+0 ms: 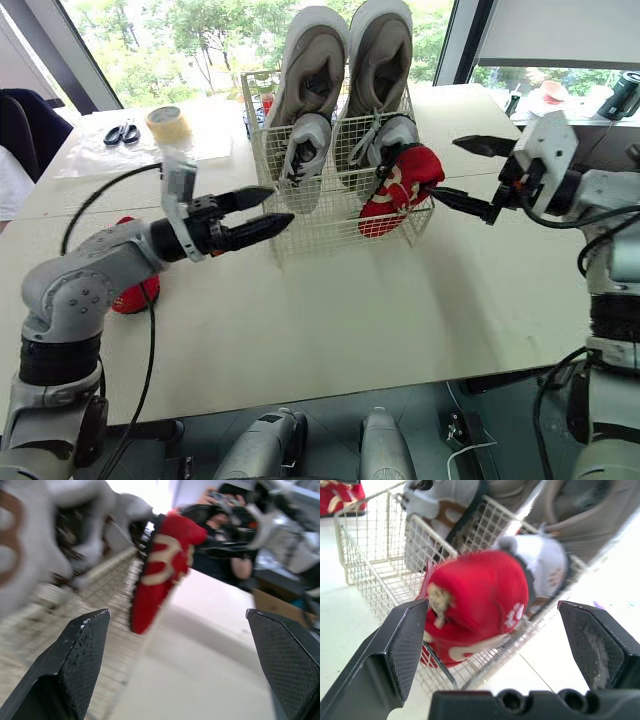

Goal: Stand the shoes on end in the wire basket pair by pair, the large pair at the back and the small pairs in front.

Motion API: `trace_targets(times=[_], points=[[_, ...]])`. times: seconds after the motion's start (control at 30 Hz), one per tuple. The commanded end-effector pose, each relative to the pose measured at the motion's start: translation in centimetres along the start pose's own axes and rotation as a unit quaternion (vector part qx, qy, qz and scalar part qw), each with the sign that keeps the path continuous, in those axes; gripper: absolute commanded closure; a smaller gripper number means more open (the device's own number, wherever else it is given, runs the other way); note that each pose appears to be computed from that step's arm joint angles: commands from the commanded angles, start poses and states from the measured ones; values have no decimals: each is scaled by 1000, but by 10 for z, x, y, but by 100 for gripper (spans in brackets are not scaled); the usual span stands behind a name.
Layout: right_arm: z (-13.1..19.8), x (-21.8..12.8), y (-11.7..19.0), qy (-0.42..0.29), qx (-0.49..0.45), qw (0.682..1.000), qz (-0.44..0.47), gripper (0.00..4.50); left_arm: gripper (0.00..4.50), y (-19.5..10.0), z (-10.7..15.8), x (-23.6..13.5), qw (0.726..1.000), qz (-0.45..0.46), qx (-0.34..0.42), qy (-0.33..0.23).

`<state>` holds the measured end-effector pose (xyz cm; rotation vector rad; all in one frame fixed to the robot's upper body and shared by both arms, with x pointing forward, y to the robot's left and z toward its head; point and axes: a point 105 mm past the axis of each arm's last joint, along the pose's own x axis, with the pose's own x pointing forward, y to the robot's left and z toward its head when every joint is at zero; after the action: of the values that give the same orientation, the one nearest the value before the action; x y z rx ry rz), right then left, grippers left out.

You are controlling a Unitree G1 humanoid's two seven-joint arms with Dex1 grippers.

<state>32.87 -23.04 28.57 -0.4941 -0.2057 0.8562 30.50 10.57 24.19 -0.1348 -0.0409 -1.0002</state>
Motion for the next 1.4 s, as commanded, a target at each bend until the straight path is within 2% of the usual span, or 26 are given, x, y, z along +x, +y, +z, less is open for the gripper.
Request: trace_targets(times=[0.03, 0.1, 0.2, 0.3, 0.37, 0.5, 0.63, 0.77, 0.97, 1.07, 1.3, 1.33, 1.4], points=[[56, -4, 5, -57, -37, 998, 0, 3, 0, 22, 19, -15, 991, 119, 57, 13], [81, 9, 24, -89, -34, 994, 45, 3, 0, 50, 26, -31, 970, 226, 74, 41], [99, 25, 51, -109, -30, 988, 108, 3, 0, 80, 30, -60, 933, 342, 81, 83], [104, 42, 83, -117, -24, 975, 187, 3, 0, 106, 28, -109, 866, 466, 78, 162], [105, 50, 95, -127, -16, 968, 218, 3, 0, 114, 22, -139, 827, 525, 48, 195], [104, 58, 108, -138, -2, 957, 255, 3, 0, 116, 1, -175, 793, 568, -40, 215], [107, 63, 116, -146, -3, 950, 277, 3, 0, 118, -23, -193, 776, 579, -85, 237], [110, 66, 117, -148, -6, 948, 282, 3, 0, 121, -45, -185, 784, 554, -115, 256], [113, 64, 118, -144, -5, 952, 271, 3, 0, 137, -65, -170, 790, 541, -132, 257], [114, 62, 118, -141, -4, 954, 263, 0, 86, 143, -71, -168, 789, 543, -130, 257], [110, 59, 117, -128, -2, 961, 243, 0, 412, 144, -45, -143, 824, 521, -90, 202], [110, 59, 116, -127, -1, 963, 239, 0, 447, 142, -28, -126, 846, 505, -65, 159], [109, 58, 114, -123, 1, 965, 231, 0, 447, 129, 21, -90, 890, 454, 16, 40]])
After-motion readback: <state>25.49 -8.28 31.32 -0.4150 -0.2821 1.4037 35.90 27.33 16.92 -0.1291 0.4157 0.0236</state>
